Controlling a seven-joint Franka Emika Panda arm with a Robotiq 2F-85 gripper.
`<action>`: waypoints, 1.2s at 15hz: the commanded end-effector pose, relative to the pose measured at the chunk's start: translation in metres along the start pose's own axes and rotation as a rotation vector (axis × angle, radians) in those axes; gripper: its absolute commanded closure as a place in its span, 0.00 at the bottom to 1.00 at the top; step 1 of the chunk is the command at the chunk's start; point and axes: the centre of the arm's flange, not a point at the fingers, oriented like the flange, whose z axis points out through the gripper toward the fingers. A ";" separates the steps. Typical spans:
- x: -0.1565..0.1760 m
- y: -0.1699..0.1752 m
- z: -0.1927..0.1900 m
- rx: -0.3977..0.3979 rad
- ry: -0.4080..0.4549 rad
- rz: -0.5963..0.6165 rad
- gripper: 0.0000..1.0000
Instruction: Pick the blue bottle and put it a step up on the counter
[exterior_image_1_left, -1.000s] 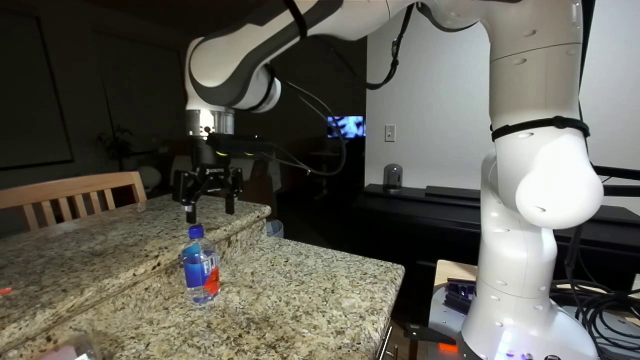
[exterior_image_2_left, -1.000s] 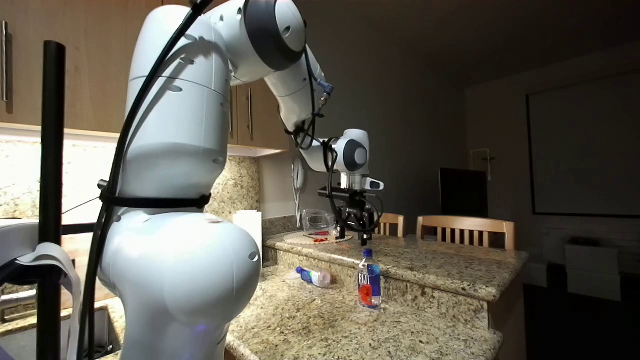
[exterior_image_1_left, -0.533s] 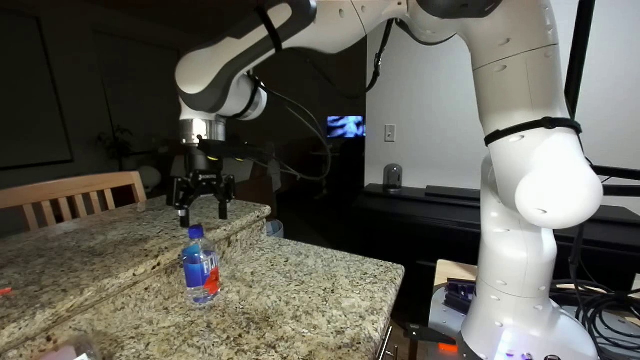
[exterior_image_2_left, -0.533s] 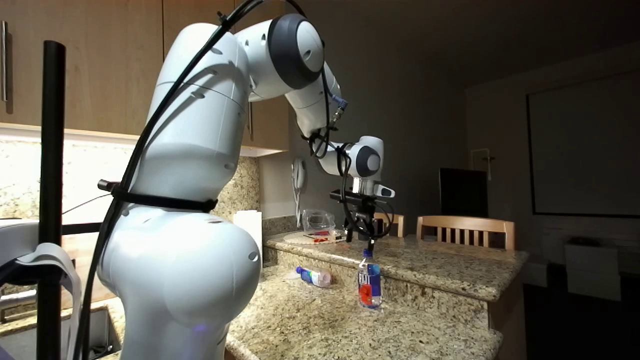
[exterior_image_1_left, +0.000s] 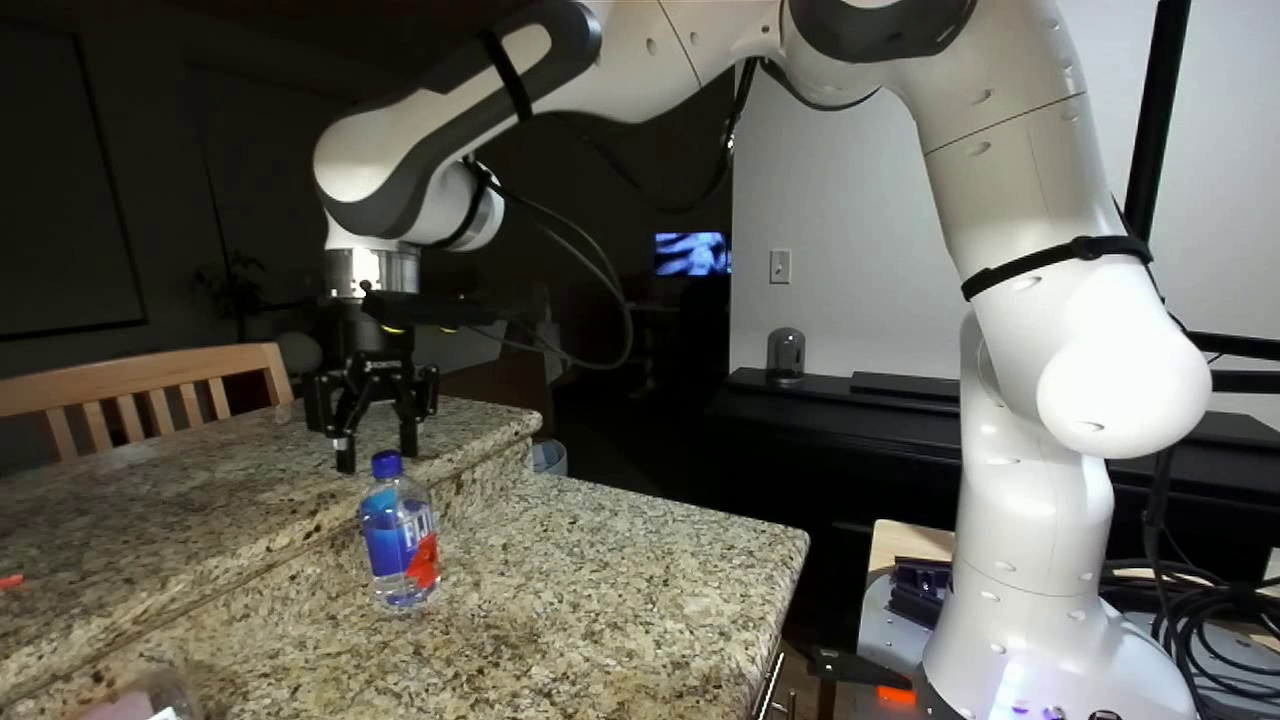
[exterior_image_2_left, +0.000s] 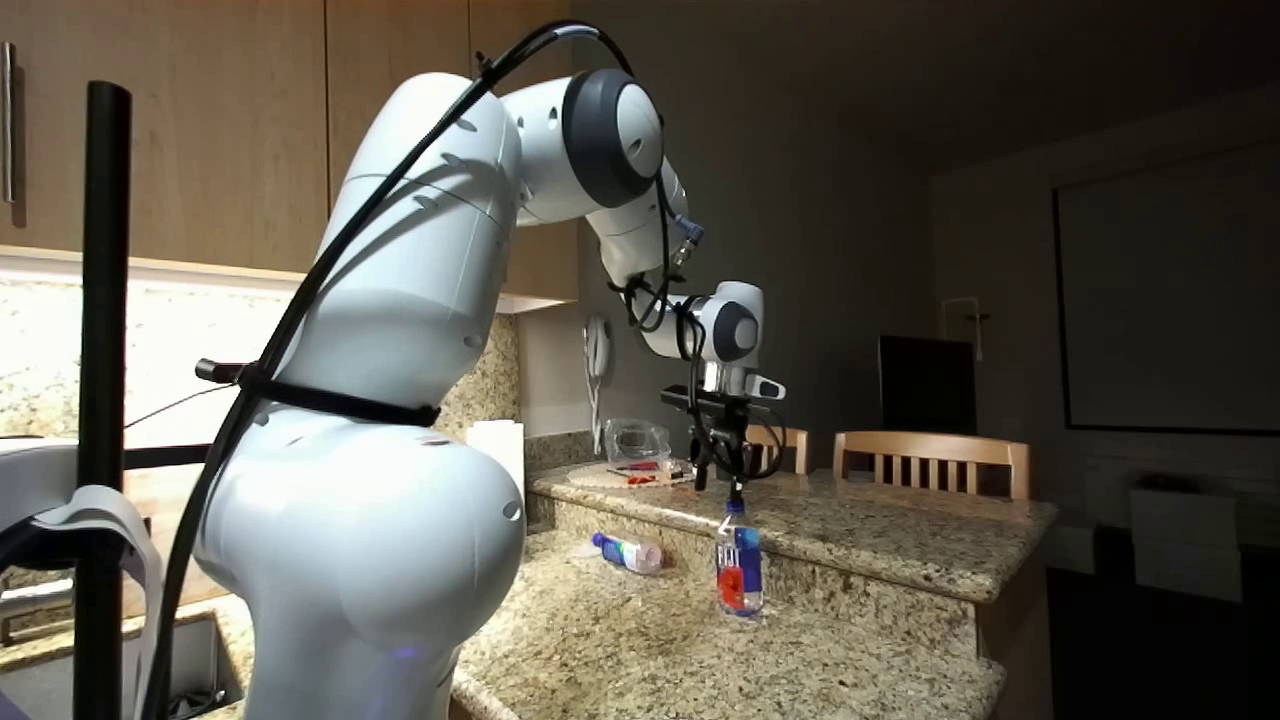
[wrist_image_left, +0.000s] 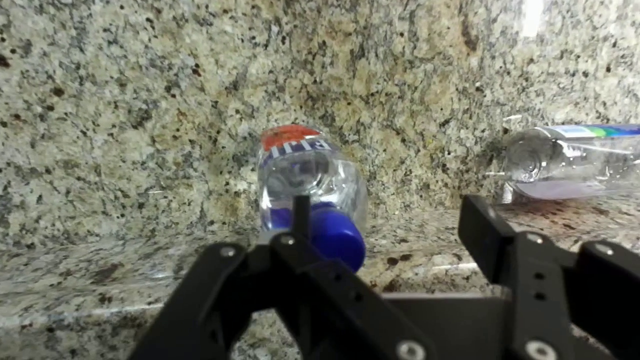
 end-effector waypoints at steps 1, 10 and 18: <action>0.008 -0.005 0.006 -0.059 -0.008 -0.021 0.54; 0.014 0.002 0.007 -0.180 0.014 -0.040 0.90; 0.012 0.001 -0.002 -0.173 -0.005 -0.038 0.65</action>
